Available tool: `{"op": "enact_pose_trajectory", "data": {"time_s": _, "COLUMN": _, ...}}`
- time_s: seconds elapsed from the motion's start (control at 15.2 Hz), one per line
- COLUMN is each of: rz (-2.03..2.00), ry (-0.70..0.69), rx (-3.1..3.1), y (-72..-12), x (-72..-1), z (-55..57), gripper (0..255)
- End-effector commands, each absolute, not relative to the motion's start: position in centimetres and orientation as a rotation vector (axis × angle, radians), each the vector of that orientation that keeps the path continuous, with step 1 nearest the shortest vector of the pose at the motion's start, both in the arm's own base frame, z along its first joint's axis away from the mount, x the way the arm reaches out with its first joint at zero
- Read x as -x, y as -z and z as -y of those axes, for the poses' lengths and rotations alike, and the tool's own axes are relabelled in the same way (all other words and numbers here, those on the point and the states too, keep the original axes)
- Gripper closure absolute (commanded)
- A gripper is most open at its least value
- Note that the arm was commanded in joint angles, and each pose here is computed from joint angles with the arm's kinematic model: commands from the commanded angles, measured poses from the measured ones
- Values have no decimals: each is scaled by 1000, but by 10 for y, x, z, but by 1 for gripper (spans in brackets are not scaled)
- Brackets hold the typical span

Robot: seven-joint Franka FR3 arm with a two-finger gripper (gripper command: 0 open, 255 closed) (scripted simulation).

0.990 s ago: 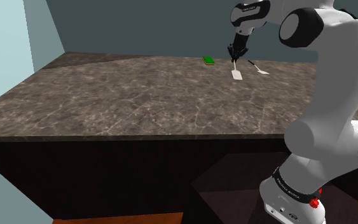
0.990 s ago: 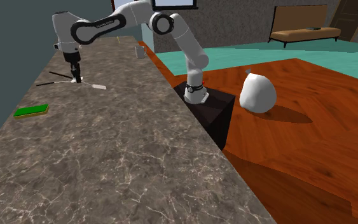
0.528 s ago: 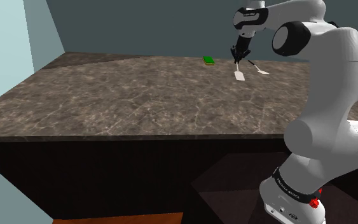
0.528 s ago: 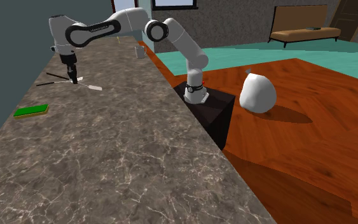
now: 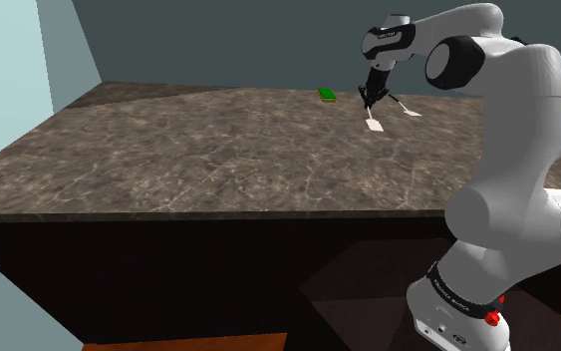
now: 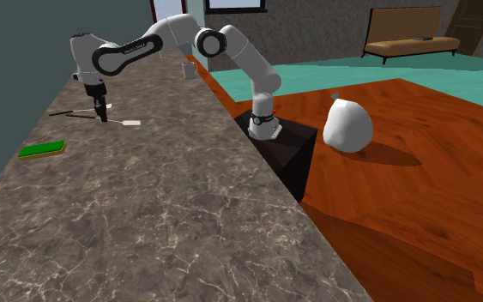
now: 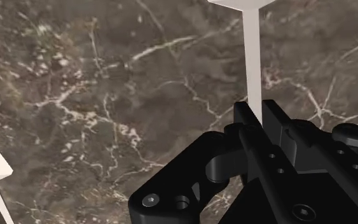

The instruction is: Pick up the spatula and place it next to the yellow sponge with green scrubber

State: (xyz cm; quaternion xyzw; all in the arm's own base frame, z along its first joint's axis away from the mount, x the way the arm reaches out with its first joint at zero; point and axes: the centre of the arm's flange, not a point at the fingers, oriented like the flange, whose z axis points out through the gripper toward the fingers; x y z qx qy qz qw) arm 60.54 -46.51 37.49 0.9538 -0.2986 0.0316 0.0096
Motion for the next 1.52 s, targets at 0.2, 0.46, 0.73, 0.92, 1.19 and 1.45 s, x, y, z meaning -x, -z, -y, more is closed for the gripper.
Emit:
{"op": "enact_pose_trajectory", "data": {"time_s": 0.2, "rz": 932, "ry": -99, "rx": -2978, "y": -350, "x": -604, "z": 465, "gripper": 255}}
{"op": "enact_pose_trajectory", "data": {"time_s": 0.46, "rz": 932, "ry": -99, "rx": -2978, "y": -350, "x": -604, "z": 465, "gripper": 255}}
{"op": "enact_pose_trajectory", "data": {"time_s": 0.73, "rz": 932, "ry": -99, "rx": -2978, "y": -351, "x": -604, "z": 465, "gripper": 0}}
{"op": "enact_pose_trajectory", "data": {"time_s": 0.92, "rz": 932, "ry": -99, "rx": -2978, "y": -351, "x": -604, "z": 465, "gripper": 0}}
{"op": "enact_pose_trajectory", "data": {"time_s": 1.19, "rz": 932, "ry": -99, "rx": -2978, "y": -377, "x": -603, "z": 464, "gripper": 0}}
{"op": "enact_pose_trajectory", "data": {"time_s": 1.45, "rz": 932, "ry": -99, "rx": -2978, "y": -400, "x": -602, "z": 463, "gripper": 0}}
